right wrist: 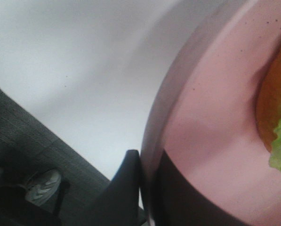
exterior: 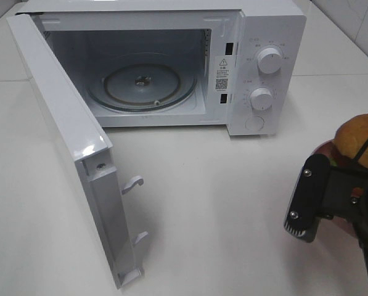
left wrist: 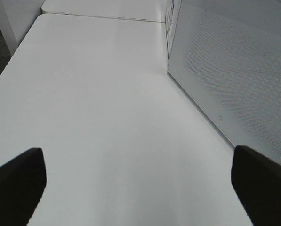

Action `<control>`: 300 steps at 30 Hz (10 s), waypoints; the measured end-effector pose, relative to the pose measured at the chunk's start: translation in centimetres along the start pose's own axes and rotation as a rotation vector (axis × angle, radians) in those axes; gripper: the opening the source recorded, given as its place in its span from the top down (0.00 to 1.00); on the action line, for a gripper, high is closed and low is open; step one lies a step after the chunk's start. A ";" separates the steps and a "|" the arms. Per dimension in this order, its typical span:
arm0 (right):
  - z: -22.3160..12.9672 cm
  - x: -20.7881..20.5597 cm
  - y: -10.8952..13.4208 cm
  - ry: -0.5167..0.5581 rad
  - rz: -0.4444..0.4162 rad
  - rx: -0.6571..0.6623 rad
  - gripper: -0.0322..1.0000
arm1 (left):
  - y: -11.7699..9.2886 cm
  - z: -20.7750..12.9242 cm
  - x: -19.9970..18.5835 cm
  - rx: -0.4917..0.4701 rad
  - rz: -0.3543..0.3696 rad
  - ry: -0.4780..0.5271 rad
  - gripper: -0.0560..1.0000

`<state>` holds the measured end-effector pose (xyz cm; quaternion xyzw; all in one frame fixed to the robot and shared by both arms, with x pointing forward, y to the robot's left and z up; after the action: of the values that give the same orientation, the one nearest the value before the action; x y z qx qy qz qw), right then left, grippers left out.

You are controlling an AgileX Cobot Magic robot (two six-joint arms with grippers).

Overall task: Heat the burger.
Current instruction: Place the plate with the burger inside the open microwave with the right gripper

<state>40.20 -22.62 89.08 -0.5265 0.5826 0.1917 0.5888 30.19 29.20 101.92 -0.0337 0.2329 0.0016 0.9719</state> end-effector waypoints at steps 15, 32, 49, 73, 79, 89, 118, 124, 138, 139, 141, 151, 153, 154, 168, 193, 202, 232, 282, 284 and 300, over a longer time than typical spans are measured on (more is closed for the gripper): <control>3.9 -0.8 -0.3 -0.207 -0.116 -0.419 0.91 | 0.0 0.0 0.0 0.000 0.000 0.000 0.01; 8.1 -2.2 -0.3 -0.417 -0.281 -0.871 0.91 | 0.0 0.0 0.0 0.000 0.000 0.000 0.01; 13.7 -2.6 -1.7 -0.480 -0.342 -1.020 0.91 | 0.0 0.0 0.0 0.000 0.000 0.000 0.01; 19.9 -2.5 -3.8 -0.511 -0.298 -1.026 0.91 | 0.0 0.0 0.0 0.000 0.000 0.000 0.01; 20.3 -3.0 -4.9 -0.513 -0.320 -1.026 0.91 | 0.0 0.0 0.0 0.000 0.000 0.000 0.01; 21.9 -2.6 -6.0 -0.494 -0.318 -1.016 0.91 | 0.0 0.0 0.0 0.000 0.000 0.000 0.01; 27.3 -3.0 -7.9 -0.492 -0.281 -0.932 0.91 | 0.0 0.0 0.0 0.000 0.000 0.000 0.01; 28.8 -3.9 -8.9 -0.505 -0.299 -0.905 0.91 | 0.0 0.0 0.0 0.000 0.000 0.000 0.01; 30.7 -3.9 -9.3 -0.519 -0.290 -0.894 0.91 | 0.0 0.0 0.0 0.000 0.000 0.000 0.01; 30.8 -3.7 -9.3 -0.516 -0.283 -0.891 0.91 | 0.0 0.0 0.0 0.000 0.000 0.000 0.01; 31.2 -3.6 -9.5 -0.516 -0.281 -0.885 0.91 | 0.0 0.0 0.0 0.000 0.000 0.000 0.01; 32.7 -2.2 -10.7 -0.508 -0.263 -0.847 0.91 | 0.0 0.0 0.0 0.000 0.000 0.000 0.01; 33.0 -1.8 -11.3 -0.505 -0.260 -0.834 0.91 | 0.0 0.0 0.0 0.000 0.000 0.000 0.01; 33.0 -1.8 -11.3 -0.505 -0.260 -0.834 0.91 | 0.0 0.0 0.0 0.000 0.000 0.000 0.01; 35.1 -1.0 -11.8 -0.535 -0.219 -0.785 0.91 | 0.0 0.0 0.0 0.000 0.000 0.000 0.01; 34.4 0.8 -14.8 -0.534 -0.225 -0.723 0.91 | 0.0 0.0 0.0 0.000 0.000 0.000 0.01; 34.7 1.3 -14.6 -0.537 -0.220 -0.727 0.91 | 0.0 0.0 0.0 0.000 0.000 0.000 0.01; 36.6 1.0 -14.4 -0.565 -0.194 -0.695 0.91 | 0.0 0.0 0.0 0.000 0.000 0.000 0.01; 36.6 -0.8 -15.0 -0.614 -0.178 -0.567 0.26 | 0.0 0.0 0.0 0.000 0.000 0.000 0.01; 36.4 -0.9 -15.0 -0.605 -0.170 -0.569 0.26 | 0.0 0.0 0.0 0.000 0.000 0.000 0.01; 35.3 -1.0 -14.2 -0.570 -0.095 -0.567 0.26 | 0.0 0.0 0.0 0.000 0.000 0.000 0.01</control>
<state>68.98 2.23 87.35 -0.6203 0.2950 0.4555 0.5663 30.19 29.20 101.92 -0.0337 0.2329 0.0016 0.9719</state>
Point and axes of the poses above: a point on each arm's last joint axis where the gripper is mounted, x pointing out along that axis toward the gripper, y along the wrist's bending axis when the last joint is at zero, z = x × y, the point moved 8 cm from there along x, pointing out along that axis toward the gripper, and after that the axes turned 1 degree about -x, right-handed, at the moved point
